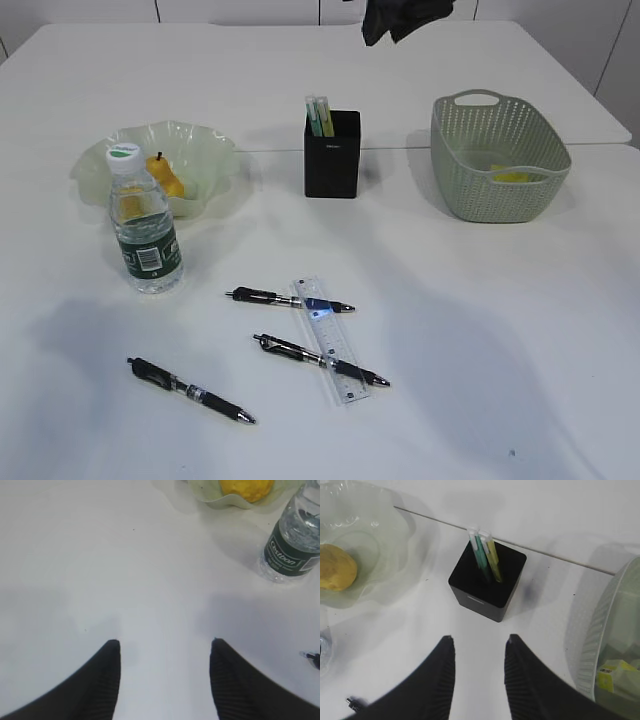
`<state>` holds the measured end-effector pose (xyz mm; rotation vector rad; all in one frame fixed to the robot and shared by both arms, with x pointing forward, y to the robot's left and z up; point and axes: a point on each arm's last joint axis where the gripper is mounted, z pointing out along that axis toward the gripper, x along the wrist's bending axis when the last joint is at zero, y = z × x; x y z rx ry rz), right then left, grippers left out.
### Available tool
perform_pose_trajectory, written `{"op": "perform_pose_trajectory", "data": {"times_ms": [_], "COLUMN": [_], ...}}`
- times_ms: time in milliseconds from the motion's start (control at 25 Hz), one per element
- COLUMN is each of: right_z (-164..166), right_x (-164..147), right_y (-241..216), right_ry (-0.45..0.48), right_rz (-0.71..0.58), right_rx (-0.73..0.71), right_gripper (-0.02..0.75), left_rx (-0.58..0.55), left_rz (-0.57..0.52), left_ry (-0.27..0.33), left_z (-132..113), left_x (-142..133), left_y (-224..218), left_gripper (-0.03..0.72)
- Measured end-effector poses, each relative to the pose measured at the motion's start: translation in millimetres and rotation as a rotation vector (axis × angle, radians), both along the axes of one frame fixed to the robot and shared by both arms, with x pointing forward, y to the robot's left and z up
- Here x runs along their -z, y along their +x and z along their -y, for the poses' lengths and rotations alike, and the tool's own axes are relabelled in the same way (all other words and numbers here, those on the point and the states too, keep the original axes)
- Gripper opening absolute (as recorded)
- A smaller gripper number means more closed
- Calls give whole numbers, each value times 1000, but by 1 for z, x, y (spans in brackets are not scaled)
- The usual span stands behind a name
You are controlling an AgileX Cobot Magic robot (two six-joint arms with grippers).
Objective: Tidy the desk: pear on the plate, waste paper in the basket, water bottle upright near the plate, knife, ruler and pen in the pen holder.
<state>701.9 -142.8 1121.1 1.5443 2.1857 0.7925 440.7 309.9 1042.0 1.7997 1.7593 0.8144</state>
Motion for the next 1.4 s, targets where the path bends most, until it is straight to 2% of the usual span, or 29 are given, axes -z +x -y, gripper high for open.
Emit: {"op": "perform_pose_trajectory", "data": {"times_ms": [560, 800, 1000, 1240, 1400], "right_z": [12, 19, 18, 13, 16], "right_x": [-77, -86, -60, 2, 44], "right_y": [-39, -43, -31, -16, -26], "right_ry": [89, 40, 1, -9, -5], "right_rz": [160, 204, 212, 249, 288], "right_rx": [25, 49, 49, 32, 17], "right_gripper": [257, 257, 257, 257, 257], "left_rx": [5, 6, 6, 6, 6], "left_rz": [49, 59, 59, 59, 59], "left_ry": [1, 1, 1, 1, 1], "left_z": [0, 0, 0, 0, 0], "left_x": [-3, -4, -4, -4, -4], "left_y": [3, 4, 4, 4, 4], "left_gripper": [402, 402, 402, 402, 402]}}
